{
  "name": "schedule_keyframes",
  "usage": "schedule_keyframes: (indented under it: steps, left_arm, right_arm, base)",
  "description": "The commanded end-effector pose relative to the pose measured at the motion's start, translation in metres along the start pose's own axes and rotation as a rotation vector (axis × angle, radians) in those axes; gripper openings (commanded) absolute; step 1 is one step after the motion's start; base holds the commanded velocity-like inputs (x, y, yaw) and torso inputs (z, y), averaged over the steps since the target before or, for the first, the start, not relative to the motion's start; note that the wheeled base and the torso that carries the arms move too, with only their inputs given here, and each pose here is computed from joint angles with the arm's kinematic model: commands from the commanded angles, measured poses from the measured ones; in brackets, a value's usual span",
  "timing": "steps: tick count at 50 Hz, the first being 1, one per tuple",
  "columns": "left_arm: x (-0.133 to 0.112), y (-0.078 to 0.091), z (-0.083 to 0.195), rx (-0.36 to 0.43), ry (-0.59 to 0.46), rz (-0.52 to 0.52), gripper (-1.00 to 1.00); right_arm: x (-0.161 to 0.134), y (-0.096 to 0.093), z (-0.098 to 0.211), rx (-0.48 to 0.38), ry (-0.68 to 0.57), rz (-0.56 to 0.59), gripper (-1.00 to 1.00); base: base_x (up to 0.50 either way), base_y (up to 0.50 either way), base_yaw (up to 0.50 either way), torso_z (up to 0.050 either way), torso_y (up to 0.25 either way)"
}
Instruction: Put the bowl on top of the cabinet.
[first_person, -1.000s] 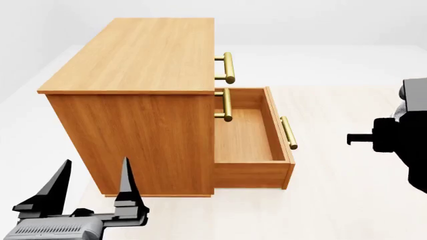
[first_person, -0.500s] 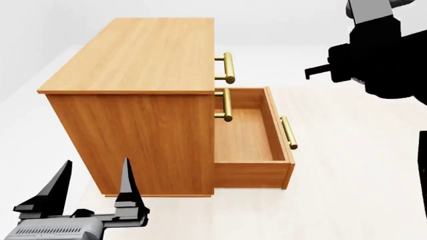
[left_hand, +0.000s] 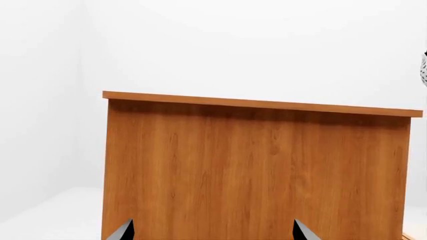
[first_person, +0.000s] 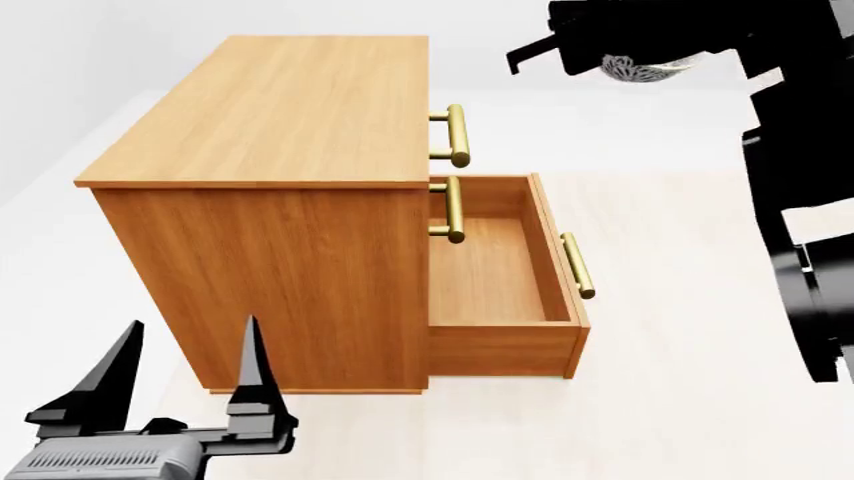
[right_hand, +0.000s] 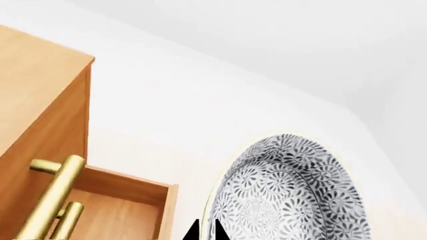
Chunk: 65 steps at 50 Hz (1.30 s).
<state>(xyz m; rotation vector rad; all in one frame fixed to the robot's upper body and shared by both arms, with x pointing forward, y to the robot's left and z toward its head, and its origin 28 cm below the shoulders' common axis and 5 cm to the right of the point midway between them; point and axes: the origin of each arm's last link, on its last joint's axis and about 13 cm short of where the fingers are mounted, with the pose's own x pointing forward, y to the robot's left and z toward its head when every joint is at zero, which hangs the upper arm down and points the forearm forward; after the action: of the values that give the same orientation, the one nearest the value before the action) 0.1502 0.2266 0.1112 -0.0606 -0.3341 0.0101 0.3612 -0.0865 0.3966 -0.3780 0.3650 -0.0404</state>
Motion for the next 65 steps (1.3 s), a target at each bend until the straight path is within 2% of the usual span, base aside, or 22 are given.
schedule_keyframes:
  steps: [1,12,37,48,55,65]
  left_arm:
    - [0.0,0.0,0.0,-0.005,0.001,-0.001,1.0]
    - [0.0,0.001,0.001,-0.01,0.0,0.0,1.0]
    - [-0.002,0.001,0.001,-0.023,0.003,-0.005,1.0]
    - [-0.001,0.001,0.002,-0.028,0.005,-0.007,1.0]
    - [0.0,0.002,0.002,-0.033,0.006,-0.004,1.0]
    - [-0.001,0.002,0.004,-0.039,0.005,-0.007,1.0]
  right_arm:
    - [-0.013,0.021,0.035,-0.059,-0.04,0.028,-1.0]
    - [-0.032,0.045,0.049,-0.115,-0.078,0.096,-1.0]
    - [-0.062,0.103,0.038,-0.237,-0.123,0.239,-1.0]
    - [-0.074,0.121,0.028,-0.316,-0.15,0.274,-1.0]
    - [-0.077,0.126,0.026,-0.337,-0.174,0.294,-1.0]
    - [-0.076,0.134,0.024,-0.324,-0.25,0.34,-1.0]
  base:
    - [0.0,0.0,0.0,0.0,0.0]
    - [0.0,0.0,0.0,0.0,0.0]
    - [0.0,0.0,0.0,0.0,0.0]
    - [0.0,0.0,0.0,0.0,0.001]
    - [0.0,0.0,0.0,0.0,0.0]
    - [0.0,0.0,0.0,0.0,0.001]
